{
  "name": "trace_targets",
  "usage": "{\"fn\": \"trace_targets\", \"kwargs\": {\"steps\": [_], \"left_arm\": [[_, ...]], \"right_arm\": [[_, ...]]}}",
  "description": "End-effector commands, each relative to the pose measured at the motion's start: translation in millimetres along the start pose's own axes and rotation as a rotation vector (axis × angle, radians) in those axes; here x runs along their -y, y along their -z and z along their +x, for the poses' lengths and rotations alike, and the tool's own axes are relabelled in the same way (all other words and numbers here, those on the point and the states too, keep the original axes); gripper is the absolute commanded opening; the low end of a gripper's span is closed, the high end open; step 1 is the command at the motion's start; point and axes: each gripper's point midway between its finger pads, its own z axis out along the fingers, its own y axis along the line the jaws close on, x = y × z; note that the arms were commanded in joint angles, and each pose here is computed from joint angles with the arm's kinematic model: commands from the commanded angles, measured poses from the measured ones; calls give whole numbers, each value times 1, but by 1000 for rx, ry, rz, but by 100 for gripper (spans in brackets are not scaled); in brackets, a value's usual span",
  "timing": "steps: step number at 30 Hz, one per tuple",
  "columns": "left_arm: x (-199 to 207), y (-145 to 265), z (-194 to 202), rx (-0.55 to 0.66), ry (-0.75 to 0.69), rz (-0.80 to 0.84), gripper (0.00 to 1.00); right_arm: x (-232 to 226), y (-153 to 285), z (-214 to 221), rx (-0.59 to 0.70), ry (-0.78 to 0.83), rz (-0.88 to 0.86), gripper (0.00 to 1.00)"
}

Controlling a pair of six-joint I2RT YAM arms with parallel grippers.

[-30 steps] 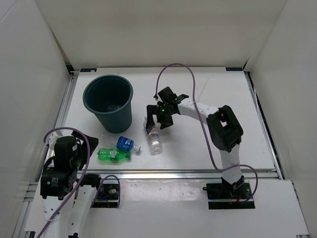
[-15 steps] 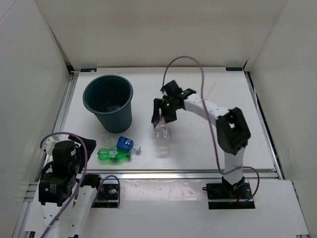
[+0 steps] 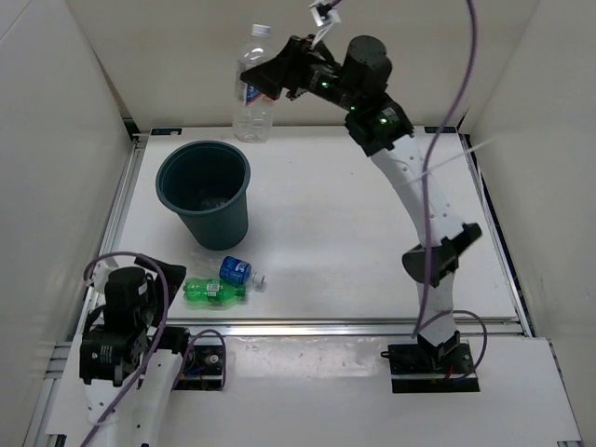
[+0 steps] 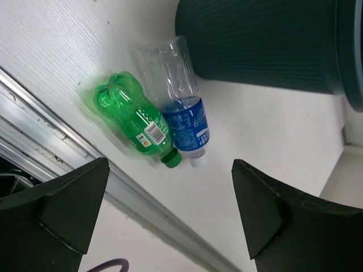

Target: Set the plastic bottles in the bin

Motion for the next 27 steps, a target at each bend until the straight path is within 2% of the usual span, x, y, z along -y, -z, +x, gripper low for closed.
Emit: {"fn": "trace_targets", "kwargs": {"steps": [1, 2, 6, 7, 9, 10, 11, 15, 16, 18, 22, 25, 27], "left_arm": [[28, 3, -2, -67, -104, 50, 100], [31, 3, -2, -78, -145, 50, 100], [42, -1, -2, -139, -240, 35, 100], [43, -1, 2, -161, -254, 40, 100], [49, -8, 7, -198, -296, 67, 100], [51, -8, 12, -228, -295, 76, 100], [53, -11, 14, -240, -295, 79, 100], [56, -21, 21, -240, -186, 93, 100], [59, -19, 17, -200, -159, 130, 100], [48, -27, 27, -206, -94, 120, 100], [17, -46, 52, -232, 65, 69, 100], [-2, -75, 80, -285, 219, 26, 100], [-4, -83, 84, -289, 280, 10, 100]], "right_arm": [[30, -50, 72, -118, -71, -125, 74], [27, -52, 69, -104, -56, -151, 75], [20, -67, 105, -141, -1, -180, 83], [21, -73, 113, -148, 5, -186, 87], [20, -68, 122, -199, -19, -185, 93], [15, -61, 120, -216, -28, -184, 100], [12, -55, 120, -229, -12, -178, 100], [-24, -5, 80, -234, 50, -120, 100], [-27, 6, 71, -230, 51, -108, 100], [-29, 35, 53, -224, 49, -70, 100], [-15, 79, 67, -311, -24, -1, 100], [-15, 102, 77, -382, -57, 20, 100], [-16, 109, 80, -404, -62, 31, 100]]}}
